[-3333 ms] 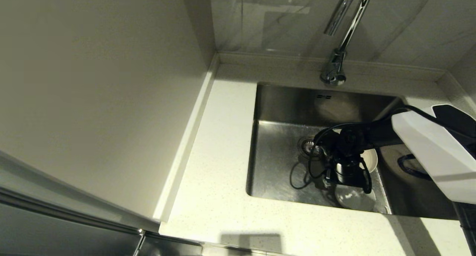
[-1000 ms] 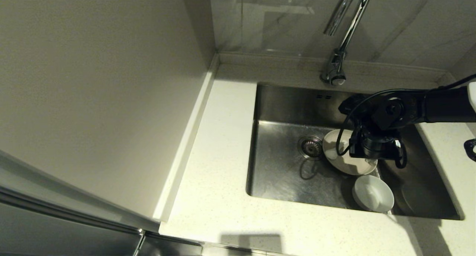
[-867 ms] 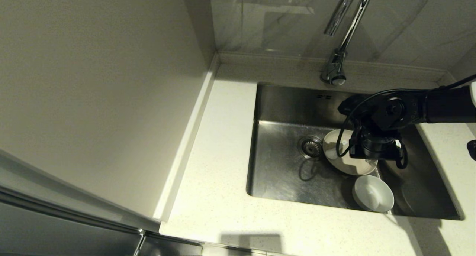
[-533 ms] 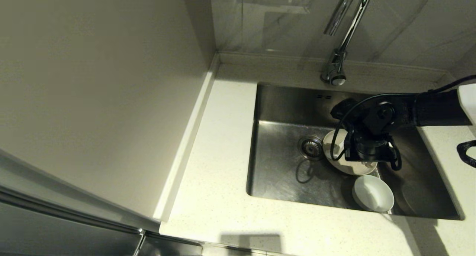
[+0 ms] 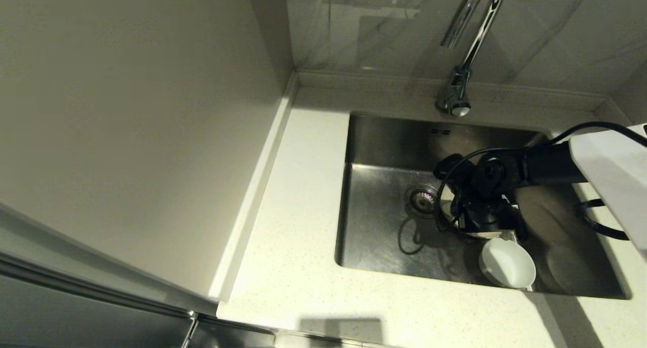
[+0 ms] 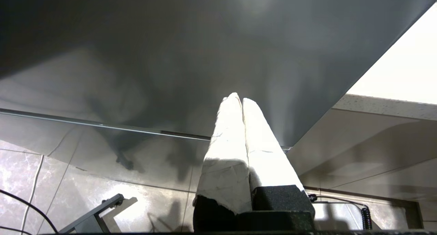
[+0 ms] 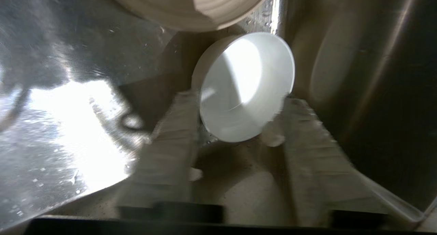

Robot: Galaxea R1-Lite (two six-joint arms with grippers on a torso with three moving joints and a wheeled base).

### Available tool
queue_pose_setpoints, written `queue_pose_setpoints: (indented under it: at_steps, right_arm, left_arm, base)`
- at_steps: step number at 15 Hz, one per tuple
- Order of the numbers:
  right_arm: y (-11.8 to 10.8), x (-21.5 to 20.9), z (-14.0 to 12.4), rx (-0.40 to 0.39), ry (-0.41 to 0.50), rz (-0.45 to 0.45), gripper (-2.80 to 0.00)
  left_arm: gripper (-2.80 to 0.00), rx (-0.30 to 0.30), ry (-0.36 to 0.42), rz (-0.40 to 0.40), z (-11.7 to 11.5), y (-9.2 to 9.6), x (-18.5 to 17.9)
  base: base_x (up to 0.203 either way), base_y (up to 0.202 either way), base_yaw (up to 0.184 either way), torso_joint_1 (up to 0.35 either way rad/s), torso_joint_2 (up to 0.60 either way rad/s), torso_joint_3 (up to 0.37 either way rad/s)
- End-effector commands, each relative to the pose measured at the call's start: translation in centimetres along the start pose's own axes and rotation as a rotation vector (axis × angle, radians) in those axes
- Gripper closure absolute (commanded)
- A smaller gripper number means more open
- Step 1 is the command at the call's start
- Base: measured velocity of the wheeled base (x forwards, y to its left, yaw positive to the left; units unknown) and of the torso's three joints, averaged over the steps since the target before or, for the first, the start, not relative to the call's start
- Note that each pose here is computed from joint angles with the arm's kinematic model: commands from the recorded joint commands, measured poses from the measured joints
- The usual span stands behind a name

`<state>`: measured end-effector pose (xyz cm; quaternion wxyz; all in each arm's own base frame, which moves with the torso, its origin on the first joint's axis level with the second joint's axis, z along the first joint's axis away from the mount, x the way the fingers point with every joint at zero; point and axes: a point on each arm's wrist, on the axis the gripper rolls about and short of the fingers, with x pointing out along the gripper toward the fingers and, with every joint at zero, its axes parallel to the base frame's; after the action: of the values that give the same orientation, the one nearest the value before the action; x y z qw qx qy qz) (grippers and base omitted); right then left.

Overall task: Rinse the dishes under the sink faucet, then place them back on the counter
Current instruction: Turn on the faucet

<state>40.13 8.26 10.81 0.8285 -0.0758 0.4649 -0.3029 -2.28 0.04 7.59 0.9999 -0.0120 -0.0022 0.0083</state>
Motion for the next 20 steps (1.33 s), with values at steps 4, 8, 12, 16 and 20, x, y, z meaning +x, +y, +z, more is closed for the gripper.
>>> queue_pose_setpoints:
  at_steps: [4, 8, 12, 16, 20]
  right_arm:
    - [1.7, 2.3, -0.7, -0.020, 0.039, -0.020, -2.80]
    - [2.1, 4.1, -0.2, 0.004, 0.051, -0.031, -2.80]
    - [2.0, 7.1, 0.1, 0.053, 0.078, -0.059, -2.80]
    - [1.9, 8.3, 0.2, 0.089, 0.092, -0.069, -2.80]
    - [2.2, 8.7, -0.3, 0.139, 0.115, -0.063, -2.80]
  left_arm:
    - [0.00, -0.001, -0.003, 0.000, 0.0, 0.0, 0.0]
    - [0.00, -0.001, -0.003, 0.000, 0.0, 0.0, 0.0]
    - [0.00, -0.001, -0.003, 0.000, 0.0, 0.0, 0.0]
    - [0.00, -0.001, -0.003, 0.000, 0.0, 0.0, 0.0]
    - [0.00, -0.001, -0.003, 0.000, 0.0, 0.0, 0.0]
  base:
    - [0.000, 0.000, 0.000, 0.000, 0.00, 0.000]
    - [0.000, 0.000, 0.000, 0.000, 0.00, 0.000]
    - [0.000, 0.000, 0.000, 0.000, 0.00, 0.000]
    - [0.000, 0.000, 0.000, 0.000, 0.00, 0.000]
    - [0.000, 0.000, 0.000, 0.000, 0.00, 0.000]
